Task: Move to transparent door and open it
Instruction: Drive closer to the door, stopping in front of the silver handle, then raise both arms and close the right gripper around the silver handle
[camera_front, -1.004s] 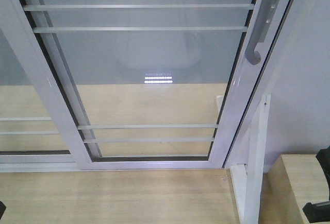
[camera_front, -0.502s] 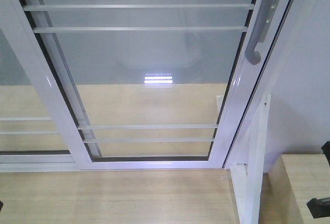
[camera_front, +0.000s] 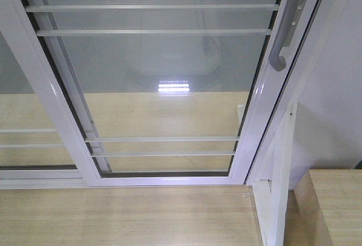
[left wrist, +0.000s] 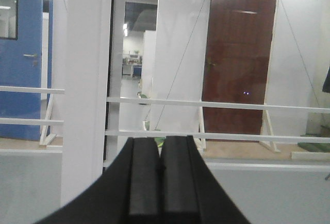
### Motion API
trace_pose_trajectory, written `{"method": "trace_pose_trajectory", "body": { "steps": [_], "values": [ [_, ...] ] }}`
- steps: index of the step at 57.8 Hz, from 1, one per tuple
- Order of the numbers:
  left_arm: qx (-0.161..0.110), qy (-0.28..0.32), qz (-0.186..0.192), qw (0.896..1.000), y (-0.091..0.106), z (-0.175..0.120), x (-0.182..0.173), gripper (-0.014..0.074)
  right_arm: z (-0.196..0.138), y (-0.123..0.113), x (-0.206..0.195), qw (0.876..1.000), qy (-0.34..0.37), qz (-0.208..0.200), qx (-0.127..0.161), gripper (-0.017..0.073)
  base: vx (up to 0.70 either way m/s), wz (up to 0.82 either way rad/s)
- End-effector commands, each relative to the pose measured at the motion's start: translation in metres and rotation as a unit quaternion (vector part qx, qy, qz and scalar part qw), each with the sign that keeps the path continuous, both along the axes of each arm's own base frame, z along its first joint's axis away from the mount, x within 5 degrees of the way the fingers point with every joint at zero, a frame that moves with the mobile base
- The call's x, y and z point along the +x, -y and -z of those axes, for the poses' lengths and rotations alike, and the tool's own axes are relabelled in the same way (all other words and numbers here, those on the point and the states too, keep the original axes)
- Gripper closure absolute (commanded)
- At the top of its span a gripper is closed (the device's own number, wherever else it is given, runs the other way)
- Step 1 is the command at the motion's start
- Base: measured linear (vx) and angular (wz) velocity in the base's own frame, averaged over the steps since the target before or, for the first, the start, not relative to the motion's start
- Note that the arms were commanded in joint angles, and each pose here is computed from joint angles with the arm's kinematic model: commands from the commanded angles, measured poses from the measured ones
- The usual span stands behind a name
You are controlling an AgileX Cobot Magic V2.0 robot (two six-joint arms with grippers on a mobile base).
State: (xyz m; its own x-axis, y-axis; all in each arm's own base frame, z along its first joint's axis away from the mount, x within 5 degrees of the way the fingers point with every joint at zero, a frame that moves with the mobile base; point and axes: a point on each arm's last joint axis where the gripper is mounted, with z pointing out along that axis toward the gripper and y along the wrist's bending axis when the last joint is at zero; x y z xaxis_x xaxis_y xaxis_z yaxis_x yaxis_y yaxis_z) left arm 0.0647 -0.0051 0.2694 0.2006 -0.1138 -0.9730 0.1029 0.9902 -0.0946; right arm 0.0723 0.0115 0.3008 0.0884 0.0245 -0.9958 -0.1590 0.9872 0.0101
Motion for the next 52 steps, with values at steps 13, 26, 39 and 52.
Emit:
{"method": "trace_pose_trajectory", "body": {
  "steps": [13, 26, 39, 52],
  "values": [
    [0.004, -0.025, -0.009, 1.000, 0.007, -0.062, 0.089, 0.0599, -0.077, -0.014, 0.082, 0.998, 0.007, 0.002, -0.056, 0.0564, 0.00, 0.00],
    [0.005, -0.038, -0.013, 0.999, 0.013, -0.073, 0.149, 0.0599, -0.073, -0.022, 0.128, 0.999, 0.005, -0.004, -0.053, 0.0564, 0.00, 0.00],
    [0.006, -0.030, -0.017, 0.999, 0.014, -0.070, 0.166, 0.0580, -0.057, -0.025, 0.147, 0.998, -0.031, -0.006, -0.058, 0.0553, 0.00, 0.00],
    [0.009, -0.064, -0.013, 0.998, 0.014, -0.063, 0.167, 0.0470, -0.055, -0.026, 0.148, 0.997, -0.035, -0.006, -0.063, 0.0452, 0.00, 0.00]
  ]
}}
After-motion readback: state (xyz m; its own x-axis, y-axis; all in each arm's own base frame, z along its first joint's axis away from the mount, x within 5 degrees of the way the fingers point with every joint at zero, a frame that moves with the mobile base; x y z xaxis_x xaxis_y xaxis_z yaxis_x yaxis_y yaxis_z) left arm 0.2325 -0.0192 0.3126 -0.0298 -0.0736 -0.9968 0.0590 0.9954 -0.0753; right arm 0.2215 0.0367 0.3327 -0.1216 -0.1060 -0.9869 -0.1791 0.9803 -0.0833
